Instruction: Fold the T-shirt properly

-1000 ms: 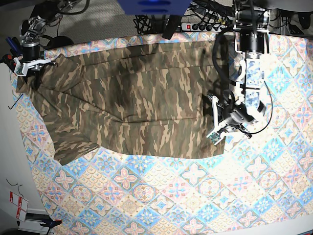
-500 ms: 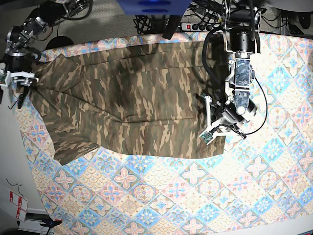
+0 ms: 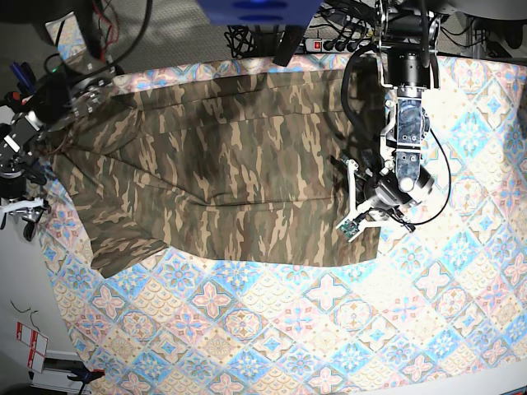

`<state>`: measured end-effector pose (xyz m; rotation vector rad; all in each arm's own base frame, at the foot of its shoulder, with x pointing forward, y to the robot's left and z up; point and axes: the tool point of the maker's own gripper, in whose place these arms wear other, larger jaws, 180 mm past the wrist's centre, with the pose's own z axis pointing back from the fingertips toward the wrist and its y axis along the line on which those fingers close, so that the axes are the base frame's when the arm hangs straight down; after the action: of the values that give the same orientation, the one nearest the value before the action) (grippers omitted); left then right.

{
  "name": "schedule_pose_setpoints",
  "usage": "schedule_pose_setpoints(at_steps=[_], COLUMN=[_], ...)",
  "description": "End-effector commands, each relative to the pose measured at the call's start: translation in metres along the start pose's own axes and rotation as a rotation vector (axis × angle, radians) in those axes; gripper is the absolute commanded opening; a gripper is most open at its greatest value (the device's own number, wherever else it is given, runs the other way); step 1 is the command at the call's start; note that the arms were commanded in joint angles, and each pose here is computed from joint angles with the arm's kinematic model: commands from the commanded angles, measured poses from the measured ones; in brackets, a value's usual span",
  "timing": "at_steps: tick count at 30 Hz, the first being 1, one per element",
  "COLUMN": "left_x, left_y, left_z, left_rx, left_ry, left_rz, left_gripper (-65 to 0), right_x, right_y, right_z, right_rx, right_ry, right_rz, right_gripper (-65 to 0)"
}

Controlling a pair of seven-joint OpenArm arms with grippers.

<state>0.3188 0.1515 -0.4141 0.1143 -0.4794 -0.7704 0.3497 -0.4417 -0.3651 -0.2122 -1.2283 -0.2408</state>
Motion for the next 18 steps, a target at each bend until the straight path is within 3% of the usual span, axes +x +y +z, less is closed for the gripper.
schedule_pose_setpoints(at_steps=[1,6,12,18], left_x=[0.008,0.002,0.001,-0.003], left_y=[0.012,0.010,0.009,0.014], left_z=[0.006,0.005,0.004,0.006], left_rx=[0.033,0.029,0.028,0.036], left_ry=[-0.024,-0.009,-0.008,-0.004], left_rz=[-0.001,-0.001,-0.001,0.017], left_gripper=[-56.2,-56.2,-56.2,-56.2], right_x=[0.023,-0.011,-0.044,-0.082], right_y=[-0.007,0.002,0.023,0.054], right_z=[-0.009,-0.025,-0.022,-0.013], right_rx=[0.002,0.088,0.154,0.237], right_ry=[-0.052,0.070,0.124,0.246], right_rz=[-0.009,-0.107,-0.217,-0.200], right_gripper=[-20.6,-20.7,-20.5,-20.4])
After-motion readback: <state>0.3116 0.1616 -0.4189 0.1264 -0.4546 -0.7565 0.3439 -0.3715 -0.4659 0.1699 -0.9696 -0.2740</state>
